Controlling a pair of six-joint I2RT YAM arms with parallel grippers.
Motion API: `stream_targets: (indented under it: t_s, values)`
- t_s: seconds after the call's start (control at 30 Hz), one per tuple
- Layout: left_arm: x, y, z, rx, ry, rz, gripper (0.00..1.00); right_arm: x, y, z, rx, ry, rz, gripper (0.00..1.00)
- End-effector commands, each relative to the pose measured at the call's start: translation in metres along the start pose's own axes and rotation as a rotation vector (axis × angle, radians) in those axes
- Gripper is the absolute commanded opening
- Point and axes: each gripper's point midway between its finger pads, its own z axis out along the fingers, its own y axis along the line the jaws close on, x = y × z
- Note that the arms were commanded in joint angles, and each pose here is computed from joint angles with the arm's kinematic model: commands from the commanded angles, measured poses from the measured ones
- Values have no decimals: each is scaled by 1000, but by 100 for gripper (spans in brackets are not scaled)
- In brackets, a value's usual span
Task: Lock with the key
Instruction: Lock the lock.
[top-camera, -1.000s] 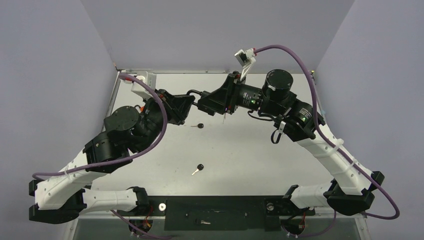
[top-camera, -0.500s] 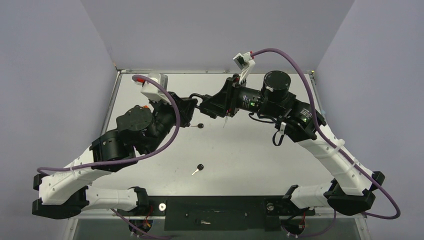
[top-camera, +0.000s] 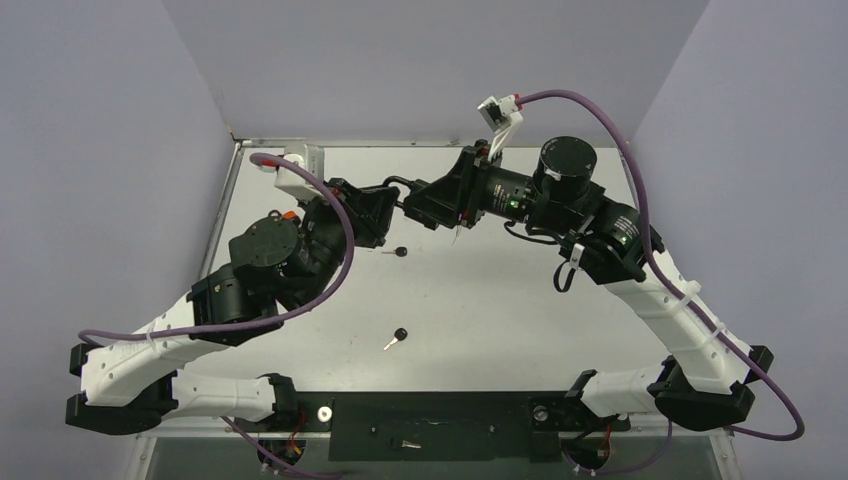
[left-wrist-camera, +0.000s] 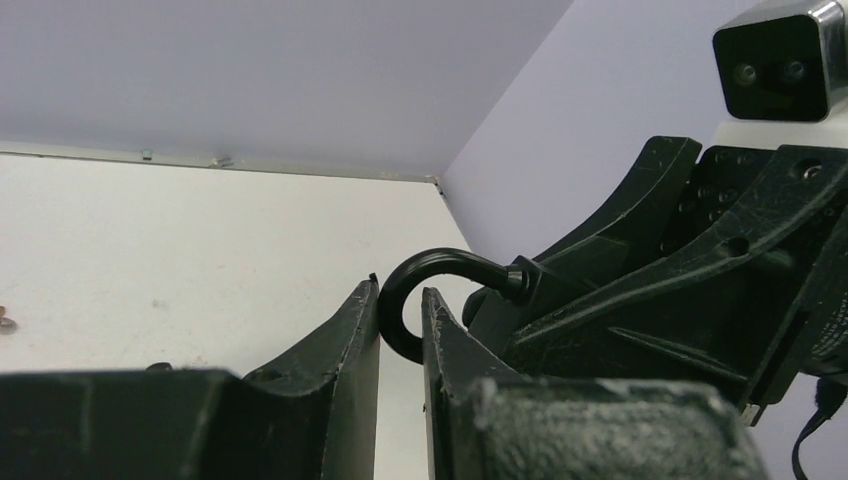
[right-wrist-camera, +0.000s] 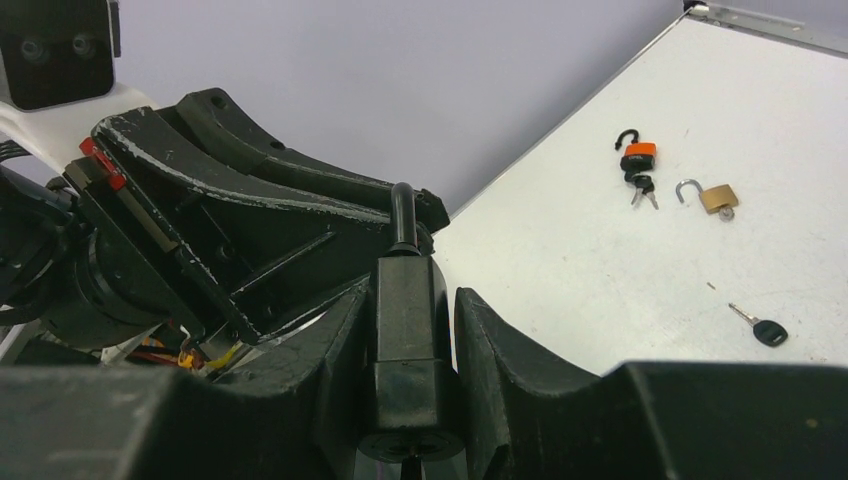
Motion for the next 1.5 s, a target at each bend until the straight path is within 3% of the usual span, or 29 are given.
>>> stream_targets:
  t_s: [0.0, 0.47, 0.53, 0.77, 0.87, 1.1, 1.27, 1.47]
  values:
    - [117, -192, -244, 1549, 952, -147, 0, -18, -83, 102, 209, -186, -2, 0]
    - [146, -174, -243, 1440, 1041, -113, 0, -22, -82, 104, 228, -190, -17, 0]
    - [147, -169, -231, 1370, 1002, -94, 0, -19, -84, 101, 240, -186, -19, 0]
    - [121, -93, -93, 838, 643, -256, 0, 0, -105, 70, 242, -191, 8, 0]
    - [115, -69, -68, 762, 574, -313, 0, 20, -136, 56, 257, -172, 48, 16]
    - [96, -31, -26, 715, 438, -456, 0, 39, -139, 22, 100, -212, 74, 52]
    - [83, -25, -19, 762, 371, -556, 0, 62, -133, 8, 19, -211, 73, 65]
    - [82, -17, -19, 745, 375, -524, 0, 62, -143, -19, 0, -273, 94, 77]
